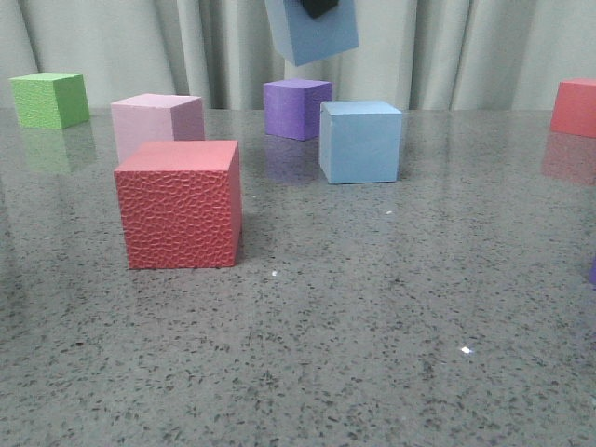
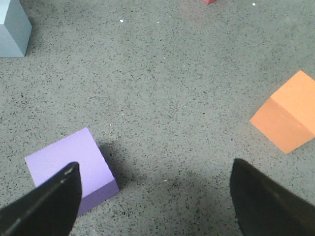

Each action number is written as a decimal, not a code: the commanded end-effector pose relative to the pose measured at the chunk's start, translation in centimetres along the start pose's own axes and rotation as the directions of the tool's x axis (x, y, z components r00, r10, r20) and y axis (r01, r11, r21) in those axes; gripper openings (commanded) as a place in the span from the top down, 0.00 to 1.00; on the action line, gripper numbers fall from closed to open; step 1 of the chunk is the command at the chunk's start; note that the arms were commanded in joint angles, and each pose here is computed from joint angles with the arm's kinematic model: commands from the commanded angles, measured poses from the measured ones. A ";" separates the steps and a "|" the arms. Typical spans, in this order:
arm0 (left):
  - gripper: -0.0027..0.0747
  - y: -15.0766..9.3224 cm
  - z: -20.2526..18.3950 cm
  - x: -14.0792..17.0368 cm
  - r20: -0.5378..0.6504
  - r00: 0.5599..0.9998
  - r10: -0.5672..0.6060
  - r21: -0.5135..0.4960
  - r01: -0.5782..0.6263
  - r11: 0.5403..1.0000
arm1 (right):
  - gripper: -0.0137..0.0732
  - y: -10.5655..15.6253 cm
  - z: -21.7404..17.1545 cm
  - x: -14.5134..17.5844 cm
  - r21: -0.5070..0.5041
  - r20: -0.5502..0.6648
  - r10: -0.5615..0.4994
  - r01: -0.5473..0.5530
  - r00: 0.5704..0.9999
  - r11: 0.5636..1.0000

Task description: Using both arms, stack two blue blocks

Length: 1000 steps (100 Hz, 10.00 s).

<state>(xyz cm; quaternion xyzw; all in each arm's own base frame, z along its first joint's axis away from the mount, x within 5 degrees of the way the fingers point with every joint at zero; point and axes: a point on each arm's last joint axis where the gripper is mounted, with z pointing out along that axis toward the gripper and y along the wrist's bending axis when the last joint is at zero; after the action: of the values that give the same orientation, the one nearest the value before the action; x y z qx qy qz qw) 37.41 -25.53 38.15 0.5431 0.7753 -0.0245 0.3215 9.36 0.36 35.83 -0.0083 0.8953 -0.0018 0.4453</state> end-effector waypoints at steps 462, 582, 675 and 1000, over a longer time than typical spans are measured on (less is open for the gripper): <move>0.52 -1.6 0.3 -1.6 0.157 0.978 0.137 0.137 -0.159 0.978 | 0.14 0.0 -0.5 -1.1 -0.001 0.090 -0.006 0.006 0.996 1.000; 0.10 -0.7 -7.6 -2.5 0.262 0.965 0.019 0.055 -0.035 0.998 | 0.14 0.0 -0.5 -1.1 -0.001 0.091 -0.006 0.006 0.996 1.000; 0.14 11.3 -21.8 11.6 0.408 0.756 -0.512 -0.181 0.617 0.766 | 0.14 0.0 -0.5 -1.1 0.000 0.086 -0.006 0.006 0.996 1.000; 0.99 -18.6 -19.7 28.6 0.530 0.610 -0.589 -0.274 0.780 0.562 | 0.98 -0.3 -1.6 2.7 -0.019 0.237 0.000 0.005 0.972 1.000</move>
<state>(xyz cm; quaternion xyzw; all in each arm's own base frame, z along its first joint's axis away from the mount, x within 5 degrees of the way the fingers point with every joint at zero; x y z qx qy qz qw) 6.06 -1.82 31.63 0.0913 0.8507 -0.0530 0.5149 6.27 -0.02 33.35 -0.0104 0.8608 0.0094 0.5088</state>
